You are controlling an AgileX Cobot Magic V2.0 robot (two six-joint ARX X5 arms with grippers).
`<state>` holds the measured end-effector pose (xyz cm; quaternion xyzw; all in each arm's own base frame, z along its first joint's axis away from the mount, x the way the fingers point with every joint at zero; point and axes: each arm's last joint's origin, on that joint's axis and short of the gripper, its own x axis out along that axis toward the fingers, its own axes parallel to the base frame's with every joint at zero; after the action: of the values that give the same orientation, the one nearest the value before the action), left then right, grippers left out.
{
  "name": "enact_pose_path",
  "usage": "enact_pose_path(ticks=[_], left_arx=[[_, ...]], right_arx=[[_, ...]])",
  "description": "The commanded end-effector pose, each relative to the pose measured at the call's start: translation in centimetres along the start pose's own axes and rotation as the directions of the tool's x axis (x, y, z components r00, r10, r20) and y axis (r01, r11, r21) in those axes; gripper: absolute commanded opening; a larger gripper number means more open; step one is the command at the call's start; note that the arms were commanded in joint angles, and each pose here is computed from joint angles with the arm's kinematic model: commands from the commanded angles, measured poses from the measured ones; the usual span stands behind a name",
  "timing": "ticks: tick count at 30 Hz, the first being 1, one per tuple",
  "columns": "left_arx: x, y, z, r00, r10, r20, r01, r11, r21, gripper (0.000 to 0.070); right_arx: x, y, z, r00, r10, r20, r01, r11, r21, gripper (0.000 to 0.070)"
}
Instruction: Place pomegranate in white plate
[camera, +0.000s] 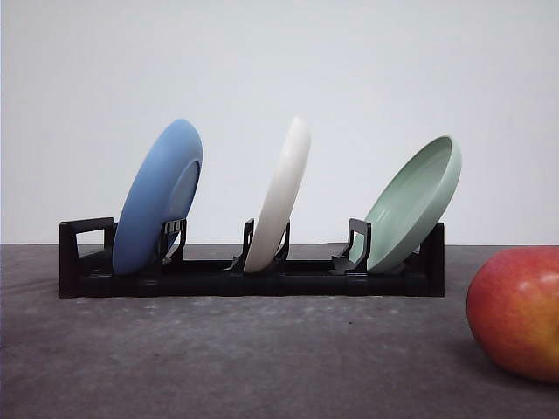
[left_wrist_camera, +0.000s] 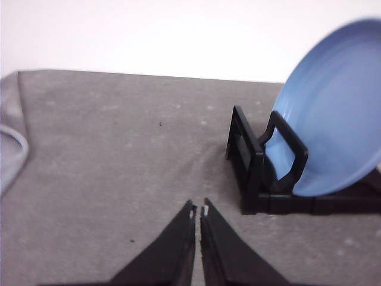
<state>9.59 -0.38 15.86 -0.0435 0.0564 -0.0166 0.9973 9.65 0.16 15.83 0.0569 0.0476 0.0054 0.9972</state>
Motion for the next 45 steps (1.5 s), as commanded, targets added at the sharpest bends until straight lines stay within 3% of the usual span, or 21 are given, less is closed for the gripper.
enact_pose_path(ticks=[1,5,8,13,17,21,25,29,31,33,39,41,42,45], left_arx=[[-0.2,-0.1,0.9,1.000,-0.005,0.030,0.007,0.996,-0.085,0.0000],[-0.6,-0.4,3.4,0.998,-0.022,0.061,0.028,0.994,-0.106,0.0000],[-0.7,-0.8,5.5,0.997,-0.052,0.051,0.058,0.990,-0.129,0.0000],[-0.4,-1.7,9.8,0.985,-0.170,-0.025,0.165,0.977,-0.137,0.0000],[0.1,-2.5,13.3,0.948,-0.304,-0.097,0.289,0.947,-0.140,0.0000],[0.9,-3.4,16.2,0.866,-0.476,-0.154,0.463,0.879,-0.115,0.0000],[1.9,-4.4,18.5,0.727,-0.662,-0.181,0.650,0.749,-0.132,0.0000],[2.9,-5.2,19.9,0.578,-0.795,-0.182,0.778,0.605,-0.169,0.0000],[3.3,-5.5,20.1,0.531,-0.827,-0.185,0.809,0.559,-0.182,0.0000],[3.6,-5.7,20.1,0.513,-0.838,-0.187,0.820,0.543,-0.182,0.0000],[3.9,-5.8,20.0,0.508,-0.839,-0.195,0.826,0.538,-0.169,0.0002],[3.9,-5.8,20.0,0.512,-0.837,-0.194,0.824,0.542,-0.167,0.0084],[3.9,-5.8,20.0,0.513,-0.836,-0.194,0.823,0.543,-0.167,0.0181],[4.0,-5.8,20.0,0.514,-0.835,-0.196,0.822,0.545,-0.169,0.0524]], right_arx=[[-0.3,0.1,0.9,1.000,0.011,0.020,-0.013,0.992,0.127,0.0000],[-1.2,0.5,3.9,0.997,0.028,0.075,-0.044,0.974,0.222,0.0000],[-2.1,0.9,6.8,0.995,0.057,0.079,-0.074,0.970,0.230,0.0000],[-3.1,1.8,11.9,0.988,0.154,-0.006,-0.150,0.973,0.172,0.0000],[-3.4,2.6,15.6,0.961,0.254,-0.108,-0.242,0.964,0.112,0.0000],[-3.2,3.3,18.5,0.906,0.369,-0.207,-0.370,0.928,0.037,0.0000],[-2.6,4.0,20.4,0.804,0.524,-0.281,-0.544,0.839,0.008,0.0000],[-1.7,4.4,21.2,0.711,0.637,-0.296,-0.656,0.754,0.047,0.0000],[-1.3,4.5,21.3,0.677,0.673,-0.297,-0.689,0.722,0.068,0.0000],[-1.0,4.5,21.2,0.667,0.680,-0.303,-0.694,0.716,0.079,0.0000],[-0.8,4.5,21.2,0.670,0.677,-0.304,-0.691,0.719,0.078,0.0000],[-0.8,4.5,21.2,0.672,0.675,-0.304,-0.689,0.721,0.077,0.0002],[-0.8,4.5,21.2,0.673,0.674,-0.305,-0.688,0.722,0.077,0.0026],[-0.8,4.5,21.2,0.673,0.674,-0.305,-0.688,0.721,0.077,0.0251]])
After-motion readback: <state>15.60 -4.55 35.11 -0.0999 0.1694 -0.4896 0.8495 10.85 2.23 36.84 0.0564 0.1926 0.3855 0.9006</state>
